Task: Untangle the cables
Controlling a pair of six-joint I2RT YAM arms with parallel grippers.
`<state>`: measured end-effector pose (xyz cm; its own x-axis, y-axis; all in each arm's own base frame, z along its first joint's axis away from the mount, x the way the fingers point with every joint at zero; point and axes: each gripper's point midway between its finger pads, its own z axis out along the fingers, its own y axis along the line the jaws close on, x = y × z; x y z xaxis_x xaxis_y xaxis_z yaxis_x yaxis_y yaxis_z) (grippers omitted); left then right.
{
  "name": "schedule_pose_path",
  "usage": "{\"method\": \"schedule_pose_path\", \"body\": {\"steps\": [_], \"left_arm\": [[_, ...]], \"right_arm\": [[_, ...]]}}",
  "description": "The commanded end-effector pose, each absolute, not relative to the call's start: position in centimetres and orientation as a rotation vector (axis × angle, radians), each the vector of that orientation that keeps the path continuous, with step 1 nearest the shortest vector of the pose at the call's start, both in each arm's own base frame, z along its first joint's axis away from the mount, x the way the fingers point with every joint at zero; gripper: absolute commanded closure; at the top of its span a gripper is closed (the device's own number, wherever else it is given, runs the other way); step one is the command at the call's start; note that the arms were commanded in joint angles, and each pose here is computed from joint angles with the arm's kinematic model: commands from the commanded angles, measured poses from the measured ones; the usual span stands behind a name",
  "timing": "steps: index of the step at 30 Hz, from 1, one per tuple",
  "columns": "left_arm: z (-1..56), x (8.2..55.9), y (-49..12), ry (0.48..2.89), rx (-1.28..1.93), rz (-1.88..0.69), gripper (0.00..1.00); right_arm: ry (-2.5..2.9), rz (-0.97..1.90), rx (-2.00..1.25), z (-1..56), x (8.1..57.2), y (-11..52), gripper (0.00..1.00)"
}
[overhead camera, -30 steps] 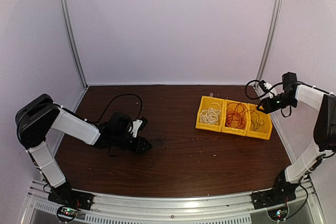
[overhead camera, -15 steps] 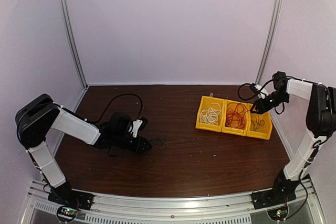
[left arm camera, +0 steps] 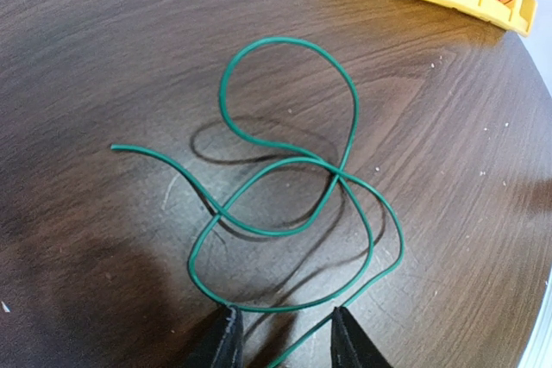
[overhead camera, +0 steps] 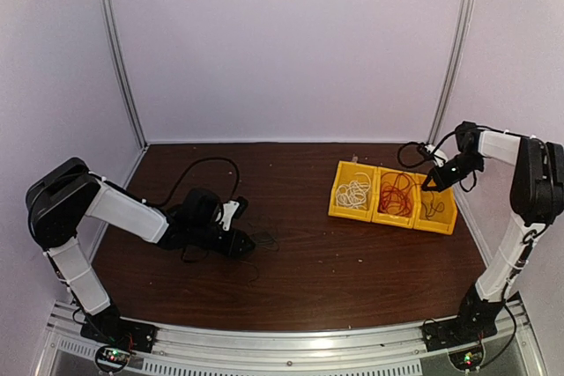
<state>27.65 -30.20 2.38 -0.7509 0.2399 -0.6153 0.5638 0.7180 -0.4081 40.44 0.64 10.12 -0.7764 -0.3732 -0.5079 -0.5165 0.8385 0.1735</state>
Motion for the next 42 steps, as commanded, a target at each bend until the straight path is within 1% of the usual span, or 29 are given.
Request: {"method": "schedule_pose_path", "body": {"steps": [1, 5, 9, 11, 15, 21, 25, 29, 31, 37, 42], "left_arm": [[-0.4, 26.3, -28.3, 2.514, 0.598, -0.716, 0.63], [-0.3, 26.3, -28.3, 2.512, 0.600, -0.717, 0.63], [-0.5, 26.3, -28.2, 2.512, 0.598, -0.717, 0.63], [-0.5, 26.2, -28.3, 2.511, 0.600, -0.721, 0.63], [-0.5, 26.3, -28.5, 2.507, 0.604, -0.730, 0.63], [-0.4, 26.2, -28.6, 2.501, 0.618, -0.734, 0.63], [-0.2, 26.3, -28.6, 2.499, 0.619, -0.736, 0.63], [-0.1, 26.3, -28.8, 2.494, 0.619, -0.743, 0.63], [0.0, 26.4, -28.9, 2.489, 0.622, -0.744, 0.63], [0.1, 26.3, -29.0, 2.483, 0.622, -0.746, 0.63], [0.2, 26.1, -28.7, 2.480, 0.620, -0.738, 0.63]], "right_arm": [[2.478, 0.427, -0.677, 13.8, 40.7, 1.2, 1.00], [2.355, 0.390, -0.649, 19.7, 40.2, 1.4, 1.00], [2.228, 0.324, -0.629, 25.2, 38.7, 1.6, 1.00], [2.177, 0.274, -0.611, 27.3, 37.9, 1.5, 1.00], [2.121, 0.182, -0.582, 29.6, 36.2, 1.1, 1.00], [2.124, 0.114, -0.559, 29.5, 34.6, 0.5, 1.00], [2.094, 0.069, -0.509, 31.4, 34.0, -0.3, 1.00], [2.051, -0.133, -0.321, 34.1, 34.5, -4.3, 1.00], [2.089, -0.199, -0.265, 33.0, 35.2, -5.9, 1.00], [2.220, -0.214, -0.147, 27.4, 37.2, -8.3, 1.00], [2.215, -0.282, -0.080, 27.9, 36.4, -10.6, 1.00]]}}
